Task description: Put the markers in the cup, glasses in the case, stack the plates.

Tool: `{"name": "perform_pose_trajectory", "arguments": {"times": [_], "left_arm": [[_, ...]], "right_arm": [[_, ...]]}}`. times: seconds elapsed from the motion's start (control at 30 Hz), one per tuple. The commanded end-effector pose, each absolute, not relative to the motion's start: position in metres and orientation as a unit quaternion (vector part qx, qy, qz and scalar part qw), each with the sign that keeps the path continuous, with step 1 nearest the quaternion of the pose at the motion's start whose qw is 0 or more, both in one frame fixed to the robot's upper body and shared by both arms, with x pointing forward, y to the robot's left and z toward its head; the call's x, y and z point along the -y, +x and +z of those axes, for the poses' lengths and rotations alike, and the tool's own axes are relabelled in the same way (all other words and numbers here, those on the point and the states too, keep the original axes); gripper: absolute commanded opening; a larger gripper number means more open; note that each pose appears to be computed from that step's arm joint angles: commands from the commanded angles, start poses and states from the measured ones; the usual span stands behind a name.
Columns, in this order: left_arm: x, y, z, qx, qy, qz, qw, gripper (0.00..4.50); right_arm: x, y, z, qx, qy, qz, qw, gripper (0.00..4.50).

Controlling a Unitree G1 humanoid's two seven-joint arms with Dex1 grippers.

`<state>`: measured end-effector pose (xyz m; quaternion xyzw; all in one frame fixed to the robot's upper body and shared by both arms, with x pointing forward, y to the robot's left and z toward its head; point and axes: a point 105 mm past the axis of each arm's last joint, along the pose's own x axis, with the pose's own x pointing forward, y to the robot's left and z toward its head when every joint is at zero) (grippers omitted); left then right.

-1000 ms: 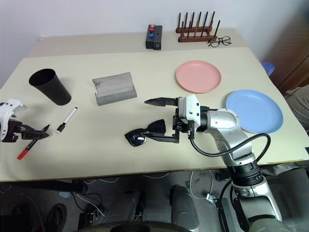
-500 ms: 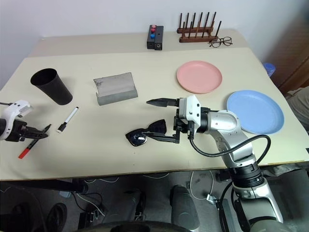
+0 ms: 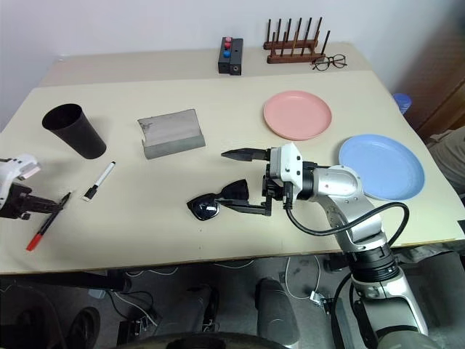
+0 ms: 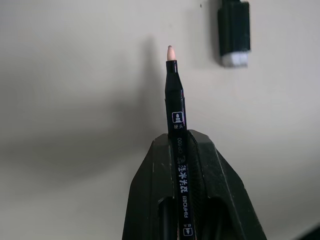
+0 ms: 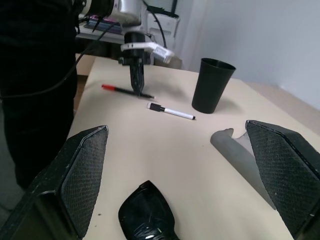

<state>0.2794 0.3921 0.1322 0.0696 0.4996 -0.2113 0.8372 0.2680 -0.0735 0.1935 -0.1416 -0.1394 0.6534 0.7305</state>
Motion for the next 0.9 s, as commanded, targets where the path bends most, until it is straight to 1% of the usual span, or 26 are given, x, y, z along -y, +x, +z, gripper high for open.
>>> {"name": "perform_pose_trajectory", "arguments": {"times": [0.03, 0.1, 0.17, 0.23, 0.33, 0.37, 0.43, 0.53, 0.63, 0.73, 0.8, 0.9], "left_arm": [[-0.393, 0.282, 0.164, -0.454, 0.075, -0.211, 0.862, 0.02], [-0.387, 0.29, 0.177, -0.422, 0.079, -0.218, 0.877, 0.02], [-0.374, 0.303, 0.197, -0.364, 0.056, -0.229, 0.901, 0.02], [-0.362, 0.312, 0.209, -0.314, 0.066, -0.256, 0.912, 0.02], [-0.344, 0.33, 0.232, -0.207, 0.073, -0.283, 0.934, 0.02], [-0.341, 0.336, 0.241, -0.175, 0.058, -0.279, 0.942, 0.02], [-0.331, 0.345, 0.256, -0.108, 0.074, -0.286, 0.949, 0.02], [-0.319, 0.354, 0.277, -0.029, 0.066, -0.295, 0.953, 0.02], [-0.315, 0.361, 0.292, 0.034, 0.063, -0.287, 0.955, 0.02], [-0.313, 0.365, 0.3, 0.067, 0.059, -0.282, 0.955, 0.02], [-0.317, 0.368, 0.309, 0.096, 0.064, -0.262, 0.958, 0.02], [-0.333, 0.372, 0.322, 0.145, 0.099, -0.197, 0.964, 0.02]], "right_arm": [[0.072, 0.263, 0.203, 0.16, -0.145, 0.659, 0.72, 4.5], [0.071, 0.265, 0.204, 0.163, -0.144, 0.658, 0.721, 4.5], [0.071, 0.267, 0.206, 0.165, -0.142, 0.656, 0.723, 4.5], [0.07, 0.268, 0.206, 0.166, -0.142, 0.655, 0.723, 4.5], [0.07, 0.27, 0.208, 0.169, -0.141, 0.654, 0.724, 4.5], [0.07, 0.27, 0.208, 0.169, -0.142, 0.654, 0.724, 4.5], [0.07, 0.271, 0.208, 0.169, -0.142, 0.653, 0.725, 4.5], [0.069, 0.271, 0.208, 0.17, -0.141, 0.651, 0.726, 4.5], [0.069, 0.273, 0.21, 0.172, -0.141, 0.648, 0.728, 4.5], [0.07, 0.275, 0.211, 0.174, -0.142, 0.642, 0.733, 4.5], [0.07, 0.276, 0.211, 0.175, -0.14, 0.64, 0.735, 4.5], [0.072, 0.283, 0.218, 0.187, -0.122, 0.62, 0.752, 4.5]]}}
